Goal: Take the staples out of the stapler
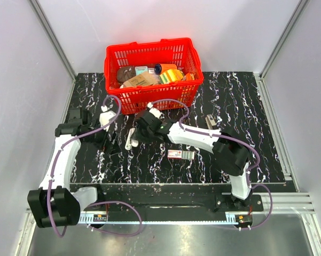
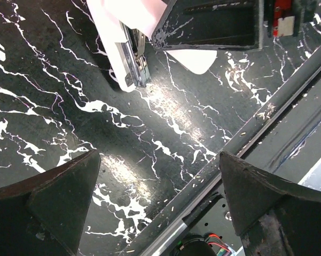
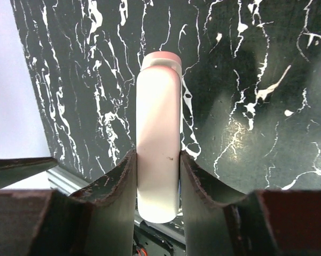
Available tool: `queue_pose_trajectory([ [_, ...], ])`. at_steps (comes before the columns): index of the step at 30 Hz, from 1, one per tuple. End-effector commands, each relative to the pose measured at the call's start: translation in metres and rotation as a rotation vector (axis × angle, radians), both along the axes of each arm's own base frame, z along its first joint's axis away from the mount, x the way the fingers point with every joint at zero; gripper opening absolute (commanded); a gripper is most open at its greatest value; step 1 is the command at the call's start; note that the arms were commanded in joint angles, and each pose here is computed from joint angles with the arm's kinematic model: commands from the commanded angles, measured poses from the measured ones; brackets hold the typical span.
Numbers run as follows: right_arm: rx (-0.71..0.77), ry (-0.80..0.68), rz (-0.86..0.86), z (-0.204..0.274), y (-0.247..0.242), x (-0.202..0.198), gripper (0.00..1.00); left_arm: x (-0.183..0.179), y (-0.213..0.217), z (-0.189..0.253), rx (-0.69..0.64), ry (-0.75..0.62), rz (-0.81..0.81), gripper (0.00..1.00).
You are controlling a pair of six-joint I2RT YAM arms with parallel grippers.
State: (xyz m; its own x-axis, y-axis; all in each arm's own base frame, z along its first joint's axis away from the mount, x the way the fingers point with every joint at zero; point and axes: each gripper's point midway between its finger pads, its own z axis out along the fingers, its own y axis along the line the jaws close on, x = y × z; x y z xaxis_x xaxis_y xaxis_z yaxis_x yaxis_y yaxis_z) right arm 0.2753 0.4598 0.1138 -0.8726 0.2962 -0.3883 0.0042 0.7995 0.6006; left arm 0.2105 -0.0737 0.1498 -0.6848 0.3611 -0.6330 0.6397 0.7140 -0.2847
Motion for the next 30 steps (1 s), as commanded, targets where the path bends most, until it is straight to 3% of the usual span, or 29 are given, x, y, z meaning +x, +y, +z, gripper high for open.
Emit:
queue_pose_trajectory([
  [1,0.204,-0.031,-0.013,0.06,0.014,0.009,0.0,0.019,0.007,-0.015,0.069,-0.079,-0.043,0.99],
  [7,0.224,-0.022,-0.009,0.068,0.004,0.006,0.0,0.015,0.025,-0.048,0.201,-0.079,-0.132,0.98],
  [13,0.296,0.021,0.019,0.071,0.008,-0.006,0.0,0.018,0.022,-0.053,0.187,-0.099,-0.16,0.95],
  [17,0.346,0.044,0.036,0.075,0.012,-0.012,0.0,0.018,0.014,-0.049,0.146,-0.119,-0.189,0.78],
  [19,0.371,0.053,0.038,0.077,0.013,-0.015,0.0,0.014,0.01,-0.049,0.119,-0.106,-0.212,0.75],
  [30,0.475,0.059,0.068,0.098,0.019,-0.021,0.0,-0.001,0.003,-0.06,0.067,-0.012,-0.304,0.77],
])
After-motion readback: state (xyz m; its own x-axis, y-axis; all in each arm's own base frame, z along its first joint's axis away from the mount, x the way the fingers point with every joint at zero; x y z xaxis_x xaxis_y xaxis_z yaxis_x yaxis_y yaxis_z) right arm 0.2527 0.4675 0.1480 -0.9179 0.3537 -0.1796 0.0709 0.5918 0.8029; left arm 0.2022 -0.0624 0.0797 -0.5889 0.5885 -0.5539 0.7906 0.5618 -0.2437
